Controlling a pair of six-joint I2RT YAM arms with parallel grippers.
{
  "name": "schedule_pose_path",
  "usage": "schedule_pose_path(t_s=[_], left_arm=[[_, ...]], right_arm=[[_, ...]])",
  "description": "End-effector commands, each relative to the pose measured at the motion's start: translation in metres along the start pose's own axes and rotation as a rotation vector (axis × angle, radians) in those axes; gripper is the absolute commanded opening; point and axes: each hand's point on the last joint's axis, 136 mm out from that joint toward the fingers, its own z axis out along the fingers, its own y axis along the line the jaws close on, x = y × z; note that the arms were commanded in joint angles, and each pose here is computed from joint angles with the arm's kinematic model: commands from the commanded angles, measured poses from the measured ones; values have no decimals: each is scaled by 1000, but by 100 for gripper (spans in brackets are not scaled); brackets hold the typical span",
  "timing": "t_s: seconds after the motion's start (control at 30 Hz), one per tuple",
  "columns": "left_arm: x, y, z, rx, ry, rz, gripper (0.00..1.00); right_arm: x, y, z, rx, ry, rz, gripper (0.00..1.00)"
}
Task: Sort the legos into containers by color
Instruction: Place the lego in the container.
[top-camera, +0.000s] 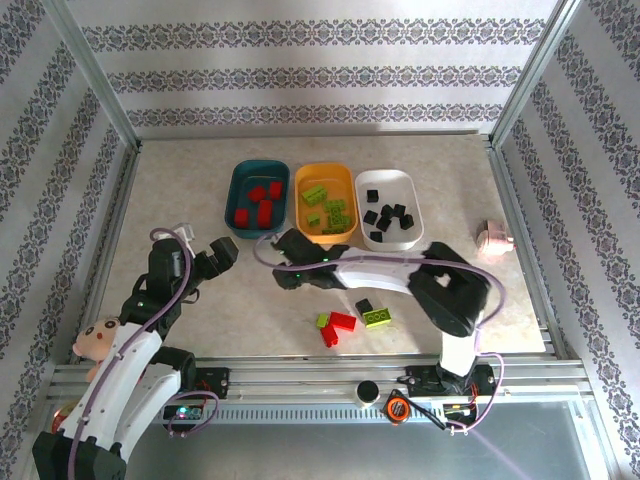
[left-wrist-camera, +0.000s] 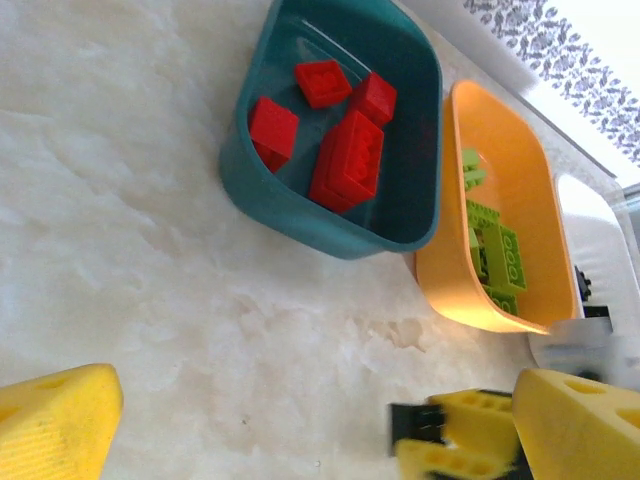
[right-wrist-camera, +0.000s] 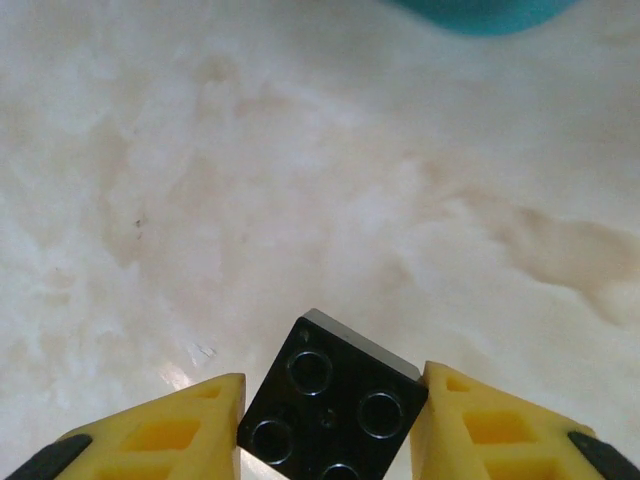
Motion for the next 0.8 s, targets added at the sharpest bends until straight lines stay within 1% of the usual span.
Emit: schedule_pose_path(t_s=[0.0,0.13,0.27,0.37,0.5,0.53,0.57,0.6,0.63,0.67,0.73,0.77], left_arm=[[2,-16,10,84,26,5,100],[17,-34,24,118,81,53,99],[39,-61,35,143,143,157,98],[58,-83,42,199,211,216,99],[91,-99,50,247,329,285,97],[101,-99,52,243,361,314,97],[111,-100,52,240,391,344,97],[120,-101,52,240,415,364,97],[129,-101,53,241,443,383,97],[139,-102,52,246,471,402,96],[155,-105,49,258,513,442,96],[165,-107,47,267,537,471,95]], right_arm=[[-28,-29,-41,6,-139,107,36],[-30,-102,-75,94,-203,272,34],[-24,-182,-98,221,-249,445,34],[-20,-225,-102,303,-246,532,34],[-18,-262,-98,367,-220,611,35],[-17,-268,-96,375,-212,626,38],[-20,-273,-95,377,-211,634,44],[-20,-276,-94,383,-203,640,51],[-22,-279,-93,389,-199,644,61],[-23,-279,-94,391,-196,645,68],[-27,-276,-98,380,-208,641,74],[-28,-273,-100,375,-219,635,75]])
